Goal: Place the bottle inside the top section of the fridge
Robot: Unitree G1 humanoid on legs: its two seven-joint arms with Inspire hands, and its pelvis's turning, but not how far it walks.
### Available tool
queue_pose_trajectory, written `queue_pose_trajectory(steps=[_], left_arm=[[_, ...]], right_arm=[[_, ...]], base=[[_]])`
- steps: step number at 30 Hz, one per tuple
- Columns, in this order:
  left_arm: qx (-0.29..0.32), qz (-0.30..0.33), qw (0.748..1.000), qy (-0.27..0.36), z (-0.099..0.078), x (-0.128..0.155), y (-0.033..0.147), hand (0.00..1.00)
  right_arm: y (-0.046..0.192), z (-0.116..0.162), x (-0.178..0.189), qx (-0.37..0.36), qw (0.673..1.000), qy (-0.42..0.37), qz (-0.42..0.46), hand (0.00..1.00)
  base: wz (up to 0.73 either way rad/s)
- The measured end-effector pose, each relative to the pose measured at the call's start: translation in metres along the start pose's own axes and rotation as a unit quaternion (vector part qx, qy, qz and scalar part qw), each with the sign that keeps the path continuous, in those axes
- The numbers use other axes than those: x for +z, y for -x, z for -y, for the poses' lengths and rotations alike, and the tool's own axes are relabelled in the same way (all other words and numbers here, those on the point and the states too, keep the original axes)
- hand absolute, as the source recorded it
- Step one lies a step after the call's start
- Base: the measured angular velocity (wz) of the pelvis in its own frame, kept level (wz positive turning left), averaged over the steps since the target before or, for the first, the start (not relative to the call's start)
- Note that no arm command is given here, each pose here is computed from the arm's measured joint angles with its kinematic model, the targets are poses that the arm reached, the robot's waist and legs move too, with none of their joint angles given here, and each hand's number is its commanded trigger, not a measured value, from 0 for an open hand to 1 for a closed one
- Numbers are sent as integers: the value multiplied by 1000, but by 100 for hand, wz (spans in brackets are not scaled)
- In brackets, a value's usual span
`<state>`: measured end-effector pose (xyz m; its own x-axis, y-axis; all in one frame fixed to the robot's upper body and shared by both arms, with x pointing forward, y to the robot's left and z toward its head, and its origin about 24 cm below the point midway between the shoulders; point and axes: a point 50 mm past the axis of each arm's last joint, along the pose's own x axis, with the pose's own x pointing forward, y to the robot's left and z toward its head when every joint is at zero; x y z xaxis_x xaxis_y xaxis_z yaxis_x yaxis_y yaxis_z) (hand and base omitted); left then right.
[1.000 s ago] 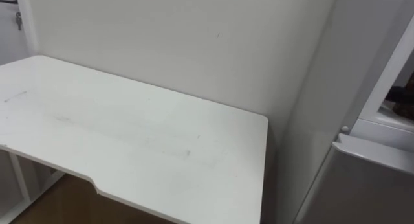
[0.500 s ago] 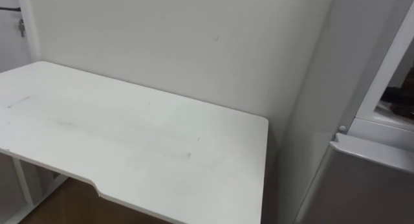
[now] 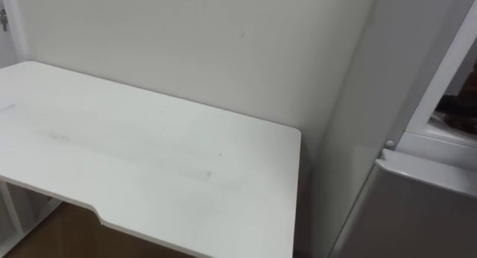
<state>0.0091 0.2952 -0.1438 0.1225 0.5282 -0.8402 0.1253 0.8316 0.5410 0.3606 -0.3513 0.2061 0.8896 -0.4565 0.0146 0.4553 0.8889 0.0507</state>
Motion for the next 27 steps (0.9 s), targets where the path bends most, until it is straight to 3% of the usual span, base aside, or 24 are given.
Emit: queue_pose_trajectory(steps=[17, 27], left_arm=[[-5, 3, 1000, -6, 4, 1, 1, 0], [-5, -5, 1000, 21, 7, -3, 2, 0]], right_arm=[[6, -22, 28, 45, 997, -9, 59, 0], [17, -35, 36, 93, 991, -15, 91, 0]], base=[[-7], [0]])
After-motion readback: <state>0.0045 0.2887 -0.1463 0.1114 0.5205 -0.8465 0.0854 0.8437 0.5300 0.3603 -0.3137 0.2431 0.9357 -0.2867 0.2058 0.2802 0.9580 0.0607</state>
